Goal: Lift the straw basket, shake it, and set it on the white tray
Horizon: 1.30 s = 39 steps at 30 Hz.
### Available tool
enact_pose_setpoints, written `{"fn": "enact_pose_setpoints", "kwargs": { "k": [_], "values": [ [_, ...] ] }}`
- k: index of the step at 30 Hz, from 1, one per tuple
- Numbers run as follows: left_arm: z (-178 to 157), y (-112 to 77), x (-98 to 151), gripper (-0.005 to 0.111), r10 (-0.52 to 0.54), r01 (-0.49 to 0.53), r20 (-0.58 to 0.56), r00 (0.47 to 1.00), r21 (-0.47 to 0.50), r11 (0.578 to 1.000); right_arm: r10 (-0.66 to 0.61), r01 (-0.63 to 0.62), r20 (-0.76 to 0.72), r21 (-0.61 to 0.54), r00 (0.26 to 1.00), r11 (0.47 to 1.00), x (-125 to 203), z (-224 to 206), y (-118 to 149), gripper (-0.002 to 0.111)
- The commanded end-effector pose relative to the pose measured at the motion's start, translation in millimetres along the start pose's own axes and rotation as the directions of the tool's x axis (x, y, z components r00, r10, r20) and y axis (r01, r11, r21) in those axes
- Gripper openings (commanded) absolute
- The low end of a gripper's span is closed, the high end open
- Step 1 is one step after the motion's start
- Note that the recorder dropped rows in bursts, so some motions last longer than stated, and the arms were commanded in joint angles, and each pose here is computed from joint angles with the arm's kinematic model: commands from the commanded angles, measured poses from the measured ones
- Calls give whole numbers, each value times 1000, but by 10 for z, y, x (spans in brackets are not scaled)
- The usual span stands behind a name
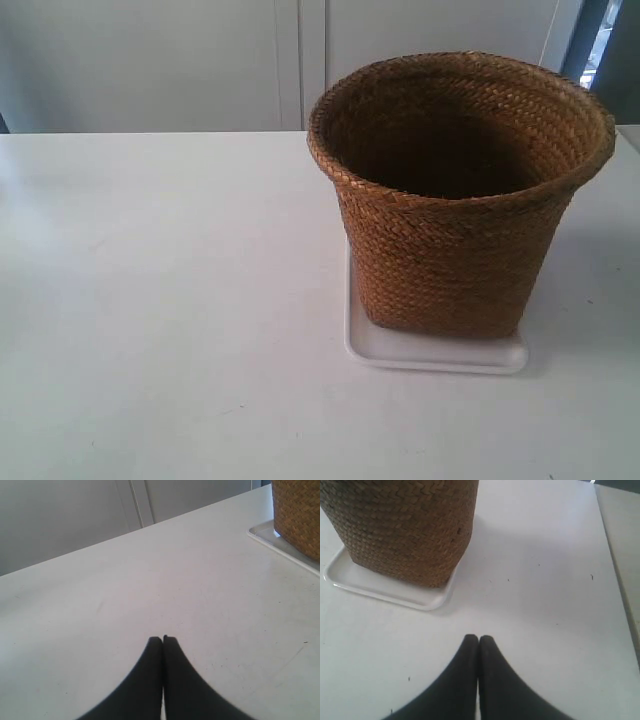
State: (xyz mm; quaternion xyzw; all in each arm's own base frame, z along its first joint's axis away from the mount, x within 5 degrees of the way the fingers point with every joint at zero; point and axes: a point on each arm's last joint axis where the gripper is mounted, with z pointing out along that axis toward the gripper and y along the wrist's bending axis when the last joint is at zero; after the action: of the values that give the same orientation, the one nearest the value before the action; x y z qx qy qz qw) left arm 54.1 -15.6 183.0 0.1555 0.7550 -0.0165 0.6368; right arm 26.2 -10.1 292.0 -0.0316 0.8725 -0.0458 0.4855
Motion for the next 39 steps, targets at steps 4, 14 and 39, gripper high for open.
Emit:
{"fn": "enact_pose_setpoints", "kwargs": {
  "k": [4, 14, 39],
  "values": [
    [1, -6, 18, 0, -18, 18, -3, 1000, 3, 1000, -33, 30, 479, 15, 877, 999, -270, -82, 19, 0],
    [1, -6, 18, 0, -18, 18, -3, 1000, 3, 1000, -119, 137, 620, 18, 776, 990, 159, 491, 197, 0],
    [1, -6, 18, 0, -18, 18, -3, 1000, 3, 1000, 47, 7, 569, -92, 821, 996, 526, 681, 241, 0]
  ]
}}
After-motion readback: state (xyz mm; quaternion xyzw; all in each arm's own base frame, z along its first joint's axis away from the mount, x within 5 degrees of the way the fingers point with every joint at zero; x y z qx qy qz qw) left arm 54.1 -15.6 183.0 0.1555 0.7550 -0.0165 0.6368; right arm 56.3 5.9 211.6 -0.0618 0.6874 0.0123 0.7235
